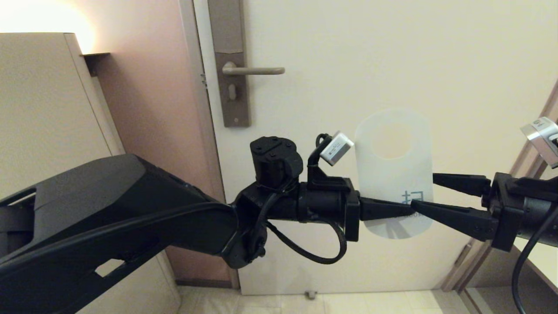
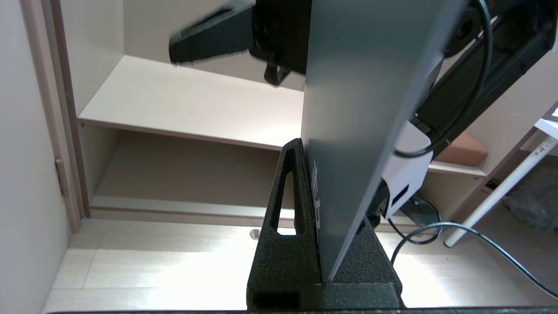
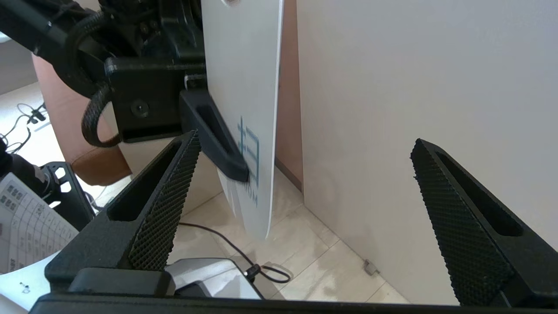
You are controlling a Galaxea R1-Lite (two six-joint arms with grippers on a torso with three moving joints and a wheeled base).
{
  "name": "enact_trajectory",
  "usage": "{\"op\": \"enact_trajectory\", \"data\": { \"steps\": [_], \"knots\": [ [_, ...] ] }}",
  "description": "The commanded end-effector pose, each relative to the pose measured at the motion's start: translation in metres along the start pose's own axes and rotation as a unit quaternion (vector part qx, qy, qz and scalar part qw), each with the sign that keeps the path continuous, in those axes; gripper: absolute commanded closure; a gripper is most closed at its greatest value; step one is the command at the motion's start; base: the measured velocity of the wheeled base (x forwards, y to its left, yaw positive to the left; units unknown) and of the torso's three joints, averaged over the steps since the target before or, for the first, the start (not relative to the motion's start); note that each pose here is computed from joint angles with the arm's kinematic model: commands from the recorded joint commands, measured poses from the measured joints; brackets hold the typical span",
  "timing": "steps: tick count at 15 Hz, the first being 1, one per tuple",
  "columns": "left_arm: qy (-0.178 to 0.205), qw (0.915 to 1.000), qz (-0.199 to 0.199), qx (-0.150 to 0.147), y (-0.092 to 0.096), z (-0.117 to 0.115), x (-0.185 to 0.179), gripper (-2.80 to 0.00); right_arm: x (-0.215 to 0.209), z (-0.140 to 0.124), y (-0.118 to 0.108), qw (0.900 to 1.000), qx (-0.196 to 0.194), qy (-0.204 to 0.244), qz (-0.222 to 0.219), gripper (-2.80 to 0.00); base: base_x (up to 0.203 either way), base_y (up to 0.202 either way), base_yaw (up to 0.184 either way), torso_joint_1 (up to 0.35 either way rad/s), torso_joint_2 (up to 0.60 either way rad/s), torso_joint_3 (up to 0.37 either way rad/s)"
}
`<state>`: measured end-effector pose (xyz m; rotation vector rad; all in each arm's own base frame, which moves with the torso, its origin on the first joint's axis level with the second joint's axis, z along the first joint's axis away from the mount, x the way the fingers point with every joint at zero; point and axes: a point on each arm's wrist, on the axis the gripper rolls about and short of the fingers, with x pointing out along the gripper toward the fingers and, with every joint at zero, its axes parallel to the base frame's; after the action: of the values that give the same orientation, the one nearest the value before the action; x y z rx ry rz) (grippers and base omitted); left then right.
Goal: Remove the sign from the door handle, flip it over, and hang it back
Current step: Hand it to the other hand
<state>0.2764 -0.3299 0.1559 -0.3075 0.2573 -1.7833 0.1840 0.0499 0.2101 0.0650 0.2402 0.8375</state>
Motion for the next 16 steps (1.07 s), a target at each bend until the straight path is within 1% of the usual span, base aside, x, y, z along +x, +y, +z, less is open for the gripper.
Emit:
{"op": "enact_trajectory", "data": {
  "steps": [1, 2, 4, 8, 10, 16],
  "knots": [
    [0.003, 1.0, -0.002, -0.002, -0.001, -0.003, -0.001, 0.0, -0.001, 0.001, 0.001, 1.0, -0.002, -0.003, 0.003, -2.8, 0.0, 0.0, 0.0, 0.0, 0.0, 0.0],
    [0.005, 1.0, -0.001, -0.005, -0.001, -0.005, -0.002, 0.0, -0.001, 0.0, 0.001, 1.0, -0.002, -0.002, 0.002, -2.8, 0.0, 0.0, 0.0, 0.0, 0.0, 0.0],
    [0.0, 1.0, -0.006, 0.002, -0.001, -0.006, -0.001, 0.0, -0.001, 0.0, 0.001, 1.0, -0.002, -0.002, 0.003, -2.8, 0.0, 0.0, 0.0, 0.0, 0.0, 0.0],
    [0.001, 1.0, -0.008, 0.006, 0.0, -0.009, 0.002, 0.0, -0.001, 0.0, 0.001, 1.0, 0.0, -0.001, 0.004, -2.8, 0.0, 0.0, 0.0, 0.0, 0.0, 0.0],
    [-0.005, 0.9997, -0.014, 0.018, 0.0, -0.011, 0.005, 0.0, -0.001, 0.001, 0.002, 1.0, -0.003, -0.003, 0.014, -2.8, 0.0, 0.0, 0.0, 0.0, 0.0, 0.0],
    [-0.007, 0.9992, -0.018, 0.034, 0.0, -0.014, 0.008, 0.0, -0.001, 0.0, 0.002, 1.0, -0.002, -0.002, 0.017, -2.8, 0.0, 0.0, 0.0, 0.0, 0.0, 0.0]
  ]
}}
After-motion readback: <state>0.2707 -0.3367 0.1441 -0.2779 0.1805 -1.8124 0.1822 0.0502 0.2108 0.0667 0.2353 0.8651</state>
